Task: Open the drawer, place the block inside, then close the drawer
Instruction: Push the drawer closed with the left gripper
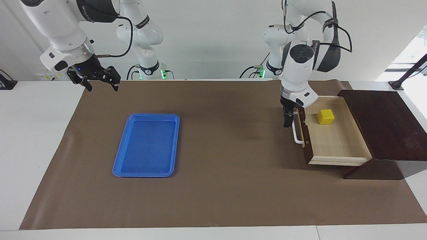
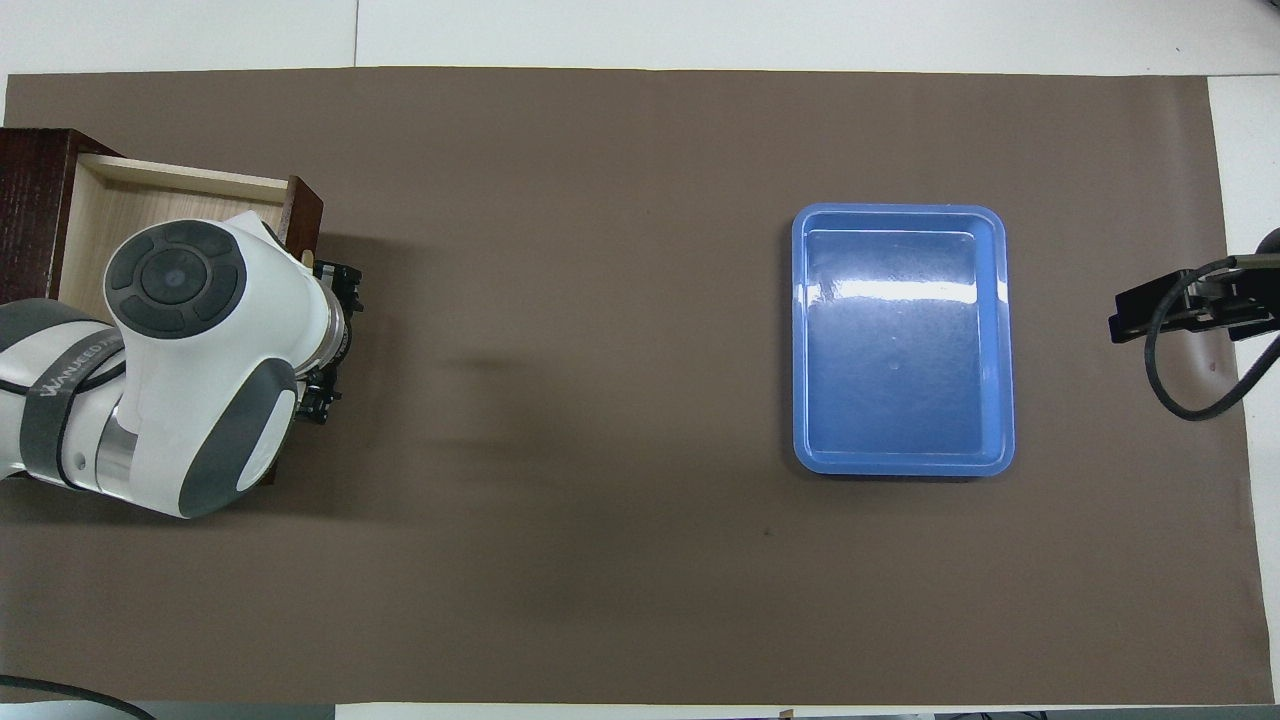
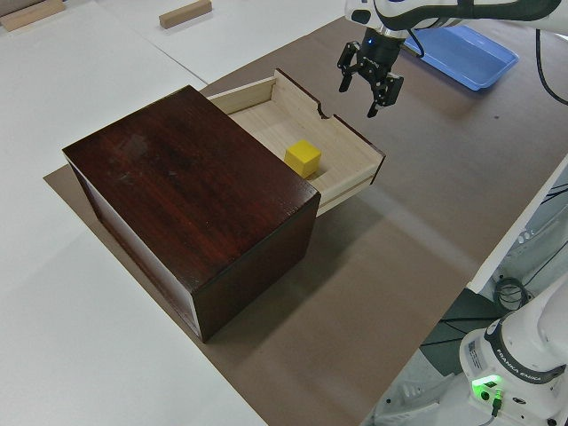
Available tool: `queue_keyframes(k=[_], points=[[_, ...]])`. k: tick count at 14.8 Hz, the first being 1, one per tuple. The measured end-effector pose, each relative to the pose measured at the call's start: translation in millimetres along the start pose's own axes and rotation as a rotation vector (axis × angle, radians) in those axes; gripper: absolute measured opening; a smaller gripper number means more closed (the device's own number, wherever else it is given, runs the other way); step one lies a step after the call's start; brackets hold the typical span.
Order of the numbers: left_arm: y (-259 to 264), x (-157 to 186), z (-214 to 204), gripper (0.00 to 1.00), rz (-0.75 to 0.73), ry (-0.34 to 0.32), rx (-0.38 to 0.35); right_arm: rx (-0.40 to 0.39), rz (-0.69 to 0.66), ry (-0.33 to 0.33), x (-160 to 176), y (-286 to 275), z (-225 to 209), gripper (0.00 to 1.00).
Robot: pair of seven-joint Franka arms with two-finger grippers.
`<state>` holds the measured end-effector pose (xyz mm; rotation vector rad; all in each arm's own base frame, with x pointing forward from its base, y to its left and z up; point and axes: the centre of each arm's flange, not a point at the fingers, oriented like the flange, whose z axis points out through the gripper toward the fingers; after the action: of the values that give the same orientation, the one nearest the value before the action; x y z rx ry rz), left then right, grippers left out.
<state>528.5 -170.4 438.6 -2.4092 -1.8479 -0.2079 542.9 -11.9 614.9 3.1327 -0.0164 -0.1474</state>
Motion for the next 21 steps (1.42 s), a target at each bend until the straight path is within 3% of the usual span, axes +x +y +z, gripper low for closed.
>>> queue_keyframes(k=[4, 11, 16, 21], points=[[5, 39, 4, 1.00, 0.004, 0.049, -0.027, 0.000, -0.002, 0.000, 0, -1, 0, 1.00], [7, 63, -2, 1.00, -0.015, 0.061, -0.049, 0.000, -0.002, 0.000, 0, -1, 0, 1.00], [0, 145, -6, 1.00, -0.012, 0.089, -0.043, 0.000, -0.002, 0.000, 0, -1, 0, 1.00], [-11, 188, 0, 1.00, 0.042, 0.095, -0.023, 0.000, -0.002, 0.000, 0, -1, 0, 1.00]])
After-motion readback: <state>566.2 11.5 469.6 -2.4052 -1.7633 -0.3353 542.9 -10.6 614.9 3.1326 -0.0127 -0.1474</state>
